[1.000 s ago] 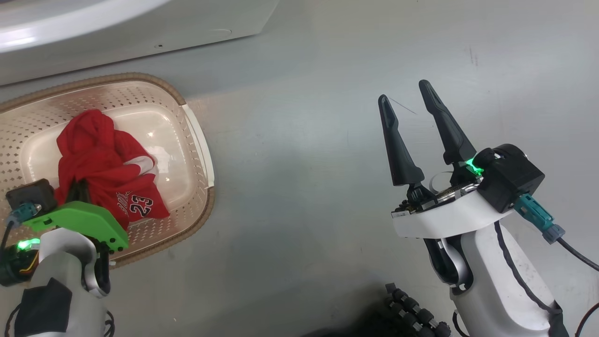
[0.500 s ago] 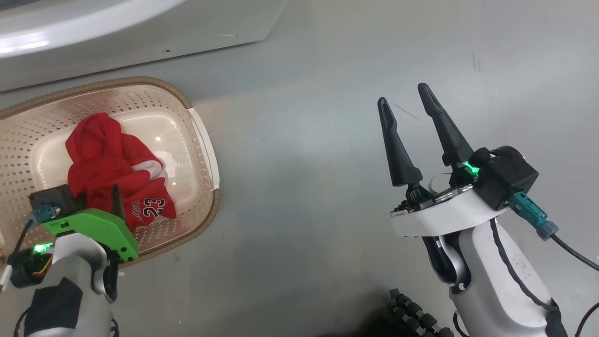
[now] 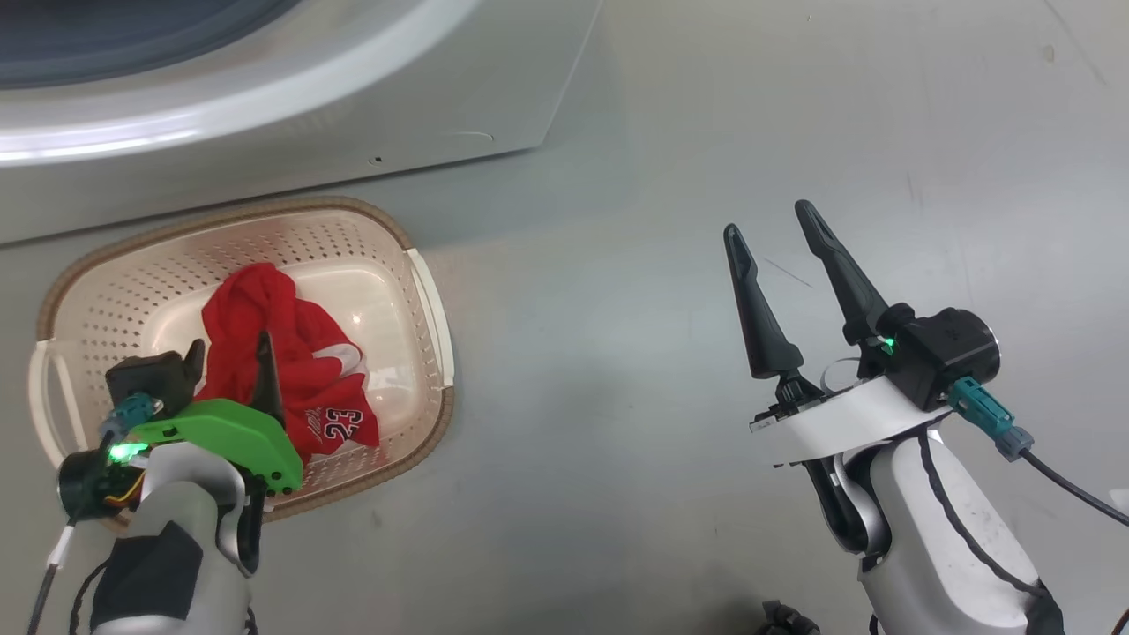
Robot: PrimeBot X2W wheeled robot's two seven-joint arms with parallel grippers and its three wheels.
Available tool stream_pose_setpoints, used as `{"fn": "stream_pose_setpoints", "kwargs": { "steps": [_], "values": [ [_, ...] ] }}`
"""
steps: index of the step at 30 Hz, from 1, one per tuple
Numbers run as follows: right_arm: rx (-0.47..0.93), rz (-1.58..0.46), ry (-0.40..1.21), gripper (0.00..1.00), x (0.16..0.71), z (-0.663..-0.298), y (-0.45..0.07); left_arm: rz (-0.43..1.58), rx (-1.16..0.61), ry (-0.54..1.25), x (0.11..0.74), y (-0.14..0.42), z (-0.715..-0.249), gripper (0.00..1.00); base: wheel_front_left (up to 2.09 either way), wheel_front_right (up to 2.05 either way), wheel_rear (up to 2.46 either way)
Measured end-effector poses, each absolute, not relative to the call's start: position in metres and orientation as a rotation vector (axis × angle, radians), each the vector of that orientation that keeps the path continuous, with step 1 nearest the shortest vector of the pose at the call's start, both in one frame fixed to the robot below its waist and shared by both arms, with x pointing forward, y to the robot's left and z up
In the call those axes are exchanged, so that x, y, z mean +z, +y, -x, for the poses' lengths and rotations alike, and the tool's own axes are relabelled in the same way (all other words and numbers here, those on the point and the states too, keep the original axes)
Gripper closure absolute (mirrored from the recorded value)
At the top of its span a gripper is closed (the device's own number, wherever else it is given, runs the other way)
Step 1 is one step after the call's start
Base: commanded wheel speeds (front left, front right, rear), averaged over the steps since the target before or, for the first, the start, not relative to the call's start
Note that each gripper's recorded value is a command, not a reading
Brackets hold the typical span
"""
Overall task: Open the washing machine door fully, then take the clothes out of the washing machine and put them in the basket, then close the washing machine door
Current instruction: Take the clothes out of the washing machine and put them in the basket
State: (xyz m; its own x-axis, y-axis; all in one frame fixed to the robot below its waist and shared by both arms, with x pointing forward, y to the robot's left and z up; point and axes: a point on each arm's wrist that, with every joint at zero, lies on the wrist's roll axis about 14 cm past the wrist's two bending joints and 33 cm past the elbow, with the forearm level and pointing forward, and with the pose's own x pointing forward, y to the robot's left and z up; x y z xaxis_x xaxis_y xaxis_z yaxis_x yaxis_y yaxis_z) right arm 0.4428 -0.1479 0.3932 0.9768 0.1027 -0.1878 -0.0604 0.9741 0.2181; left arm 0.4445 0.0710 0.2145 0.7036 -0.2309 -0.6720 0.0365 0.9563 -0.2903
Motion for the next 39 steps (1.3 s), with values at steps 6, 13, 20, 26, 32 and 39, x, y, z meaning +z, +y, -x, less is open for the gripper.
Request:
{"fn": "stream_pose_setpoints", "kwargs": {
  "steps": [6, 13, 20, 26, 32, 39],
  "values": [
    [0.080, -0.215, 0.172, 0.00, 0.408, -0.436, -0.148, 0.265, -0.178, 0.632, 0.261, 0.068, -0.461, 0.00, 0.00, 0.00, 0.00],
    [0.088, -0.226, 0.151, 0.00, 0.421, -0.423, -0.144, 0.232, -0.198, 0.505, 0.308, 0.074, -0.462, 0.00, 0.00, 0.00, 0.00],
    [0.106, -0.221, 0.127, 0.00, 0.435, -0.409, -0.141, 0.219, -0.183, 0.371, 0.359, 0.086, -0.460, 0.00, 0.00, 0.00, 0.00],
    [0.123, -0.225, 0.096, 0.00, 0.449, -0.399, -0.135, 0.202, -0.153, 0.253, 0.401, 0.099, -0.452, 0.00, 0.00, 0.00, 0.00],
    [0.130, -0.227, 0.068, 0.00, 0.461, -0.387, -0.133, 0.190, -0.137, 0.177, 0.429, 0.107, -0.434, 0.00, 0.00, 0.00, 0.00],
    [0.144, -0.214, 0.048, 0.00, 0.469, -0.370, -0.129, 0.177, -0.110, 0.161, 0.437, 0.116, -0.400, 0.00, 0.00, 0.00, 0.00]
  ]
}}
